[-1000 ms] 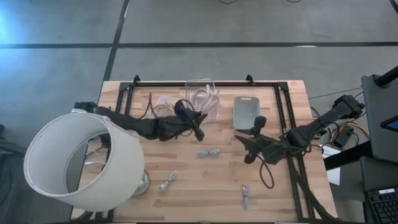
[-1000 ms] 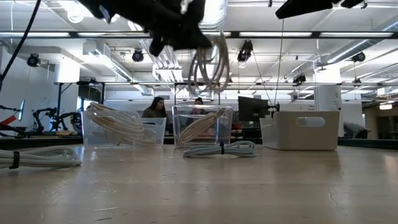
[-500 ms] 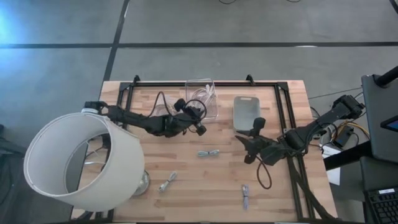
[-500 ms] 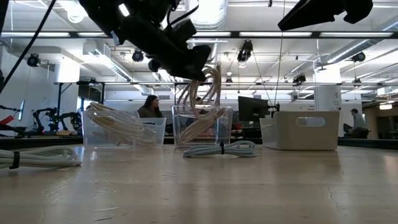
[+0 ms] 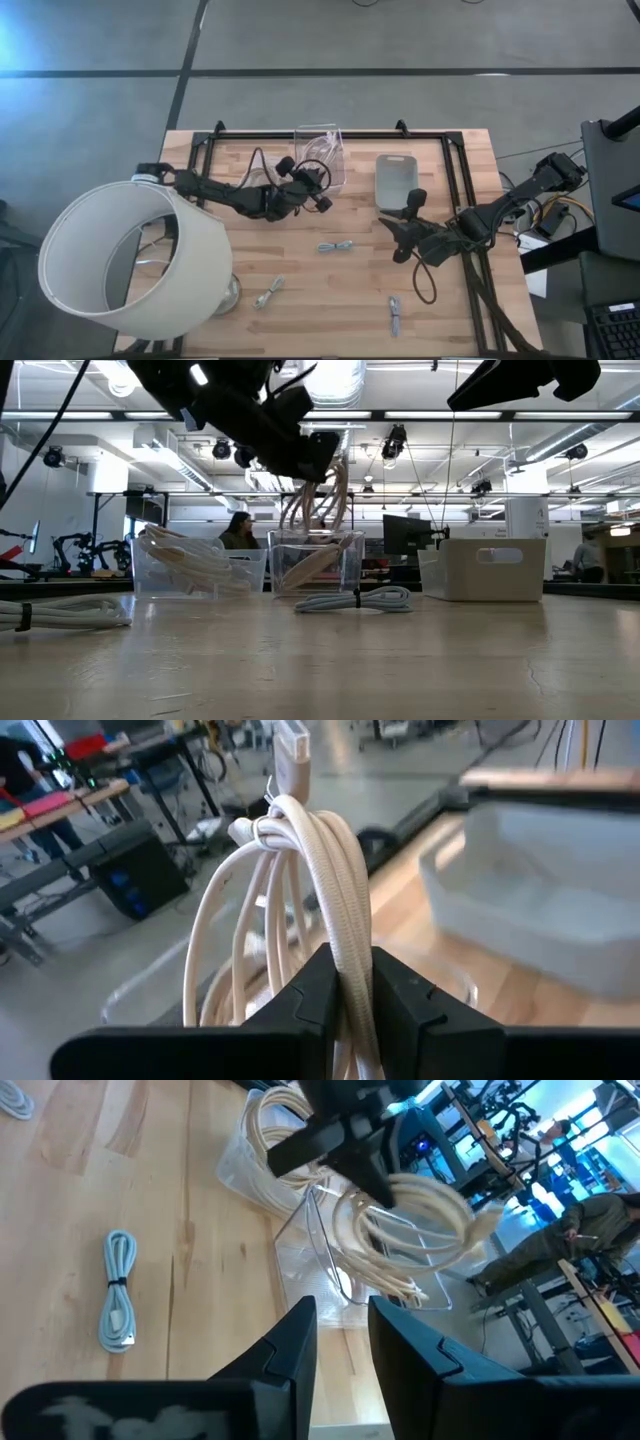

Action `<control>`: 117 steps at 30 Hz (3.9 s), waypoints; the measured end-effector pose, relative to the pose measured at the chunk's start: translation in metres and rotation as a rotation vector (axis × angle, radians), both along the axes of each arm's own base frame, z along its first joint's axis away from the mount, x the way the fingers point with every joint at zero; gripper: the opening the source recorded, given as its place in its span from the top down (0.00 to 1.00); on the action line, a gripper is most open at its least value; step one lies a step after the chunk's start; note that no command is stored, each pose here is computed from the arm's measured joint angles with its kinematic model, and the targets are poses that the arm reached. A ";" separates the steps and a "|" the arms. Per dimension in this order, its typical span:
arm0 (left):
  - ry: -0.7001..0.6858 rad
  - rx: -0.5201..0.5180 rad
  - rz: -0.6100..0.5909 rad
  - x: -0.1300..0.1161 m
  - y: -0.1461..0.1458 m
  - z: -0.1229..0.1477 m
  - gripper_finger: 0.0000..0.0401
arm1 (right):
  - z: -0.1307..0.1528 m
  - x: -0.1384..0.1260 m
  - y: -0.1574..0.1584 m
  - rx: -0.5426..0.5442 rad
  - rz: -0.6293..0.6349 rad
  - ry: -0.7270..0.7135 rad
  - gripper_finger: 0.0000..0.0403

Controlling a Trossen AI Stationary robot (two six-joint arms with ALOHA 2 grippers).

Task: Pick & Place USB Port
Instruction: Put the brown USB cable into the transparent bin, then put the blue USB cable into the gray bin

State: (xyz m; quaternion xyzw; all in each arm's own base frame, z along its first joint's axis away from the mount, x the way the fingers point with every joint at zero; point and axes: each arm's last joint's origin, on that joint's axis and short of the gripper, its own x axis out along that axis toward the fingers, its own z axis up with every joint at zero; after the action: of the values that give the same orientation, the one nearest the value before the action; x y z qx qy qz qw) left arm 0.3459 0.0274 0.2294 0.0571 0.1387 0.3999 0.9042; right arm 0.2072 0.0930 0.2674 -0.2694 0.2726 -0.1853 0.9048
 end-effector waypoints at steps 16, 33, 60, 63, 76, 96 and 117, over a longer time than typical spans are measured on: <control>0.161 0.045 0.080 0.001 0.017 -0.023 0.89 | 0.000 0.000 0.000 0.000 0.000 0.000 0.82; 0.112 -0.004 -0.140 0.009 0.014 -0.017 0.88 | 0.000 0.000 -0.001 0.000 -0.003 0.000 0.80; 0.168 -0.076 -0.216 0.007 0.018 -0.024 0.53 | -0.005 -0.001 -0.001 -0.007 -0.002 0.013 0.78; 0.151 -0.065 -0.194 0.008 0.019 -0.021 0.52 | -0.005 -0.001 -0.001 -0.007 -0.002 0.013 0.80; 0.103 -0.088 -0.242 0.011 0.013 -0.017 0.52 | -0.006 -0.001 -0.001 0.014 -0.011 0.004 0.75; 0.100 -0.111 -0.528 0.009 -0.061 -0.008 0.52 | -0.014 0.004 -0.004 0.296 0.079 0.035 0.59; 0.264 -0.330 -0.460 -0.035 -0.073 0.006 0.52 | -0.069 0.052 -0.027 0.507 0.210 0.023 0.59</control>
State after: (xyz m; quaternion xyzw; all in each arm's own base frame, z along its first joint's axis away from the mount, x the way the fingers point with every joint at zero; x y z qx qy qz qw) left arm 0.3113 -0.0458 0.2357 -0.0091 0.3012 0.1459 0.9423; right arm 0.2588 0.0656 0.1988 -0.0630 0.2911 -0.0134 0.9545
